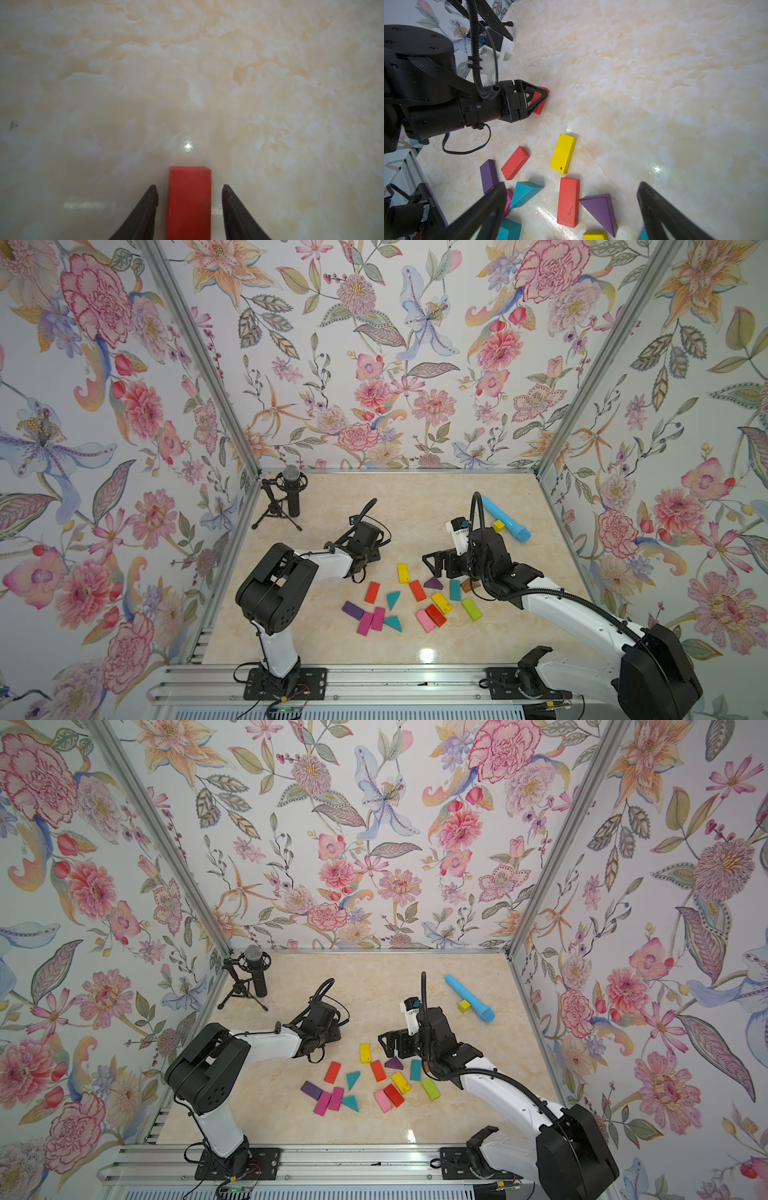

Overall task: Assemble a piece of candy with building blocks
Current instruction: Place the building block at the center of the board.

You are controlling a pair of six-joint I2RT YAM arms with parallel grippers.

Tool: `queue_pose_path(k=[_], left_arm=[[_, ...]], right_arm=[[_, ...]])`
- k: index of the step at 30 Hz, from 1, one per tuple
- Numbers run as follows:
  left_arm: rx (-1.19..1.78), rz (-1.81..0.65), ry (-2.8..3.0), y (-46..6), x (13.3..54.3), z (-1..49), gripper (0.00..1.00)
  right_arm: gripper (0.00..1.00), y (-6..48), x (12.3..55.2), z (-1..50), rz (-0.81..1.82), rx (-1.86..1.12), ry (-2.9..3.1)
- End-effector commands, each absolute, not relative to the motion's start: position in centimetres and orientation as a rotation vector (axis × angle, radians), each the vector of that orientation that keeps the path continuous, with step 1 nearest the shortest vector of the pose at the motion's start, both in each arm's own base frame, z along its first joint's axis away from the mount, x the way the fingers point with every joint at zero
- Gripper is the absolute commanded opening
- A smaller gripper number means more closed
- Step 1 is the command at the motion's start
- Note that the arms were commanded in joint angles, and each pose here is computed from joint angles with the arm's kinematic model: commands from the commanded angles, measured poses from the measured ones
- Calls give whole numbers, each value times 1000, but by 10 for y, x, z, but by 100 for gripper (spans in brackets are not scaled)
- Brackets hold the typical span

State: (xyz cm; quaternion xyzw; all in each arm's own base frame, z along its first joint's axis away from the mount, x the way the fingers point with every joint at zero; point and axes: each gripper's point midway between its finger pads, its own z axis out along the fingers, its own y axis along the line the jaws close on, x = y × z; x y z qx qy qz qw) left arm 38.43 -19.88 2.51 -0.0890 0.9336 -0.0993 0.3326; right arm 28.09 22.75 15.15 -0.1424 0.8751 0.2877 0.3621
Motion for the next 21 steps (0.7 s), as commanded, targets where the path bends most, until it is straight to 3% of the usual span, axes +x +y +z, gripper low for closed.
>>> queue_pose_path(k=[1, 3, 10, 21], left_arm=[[-256, -234, 2459, -192, 383, 22, 68], [-241, -258, 2468, -193, 377, 25, 73], [-217, -380, 2484, -209, 352, 23, 72], [-175, -593, 2466, -273, 359, 24, 70]], right_arm=[[100, 227, 280, 153, 745, -393, 2253], [100, 226, 279, 152, 745, -391, 2253], [100, 225, 278, 148, 743, -393, 2267], [100, 216, 276, 150, 723, -367, 2267]])
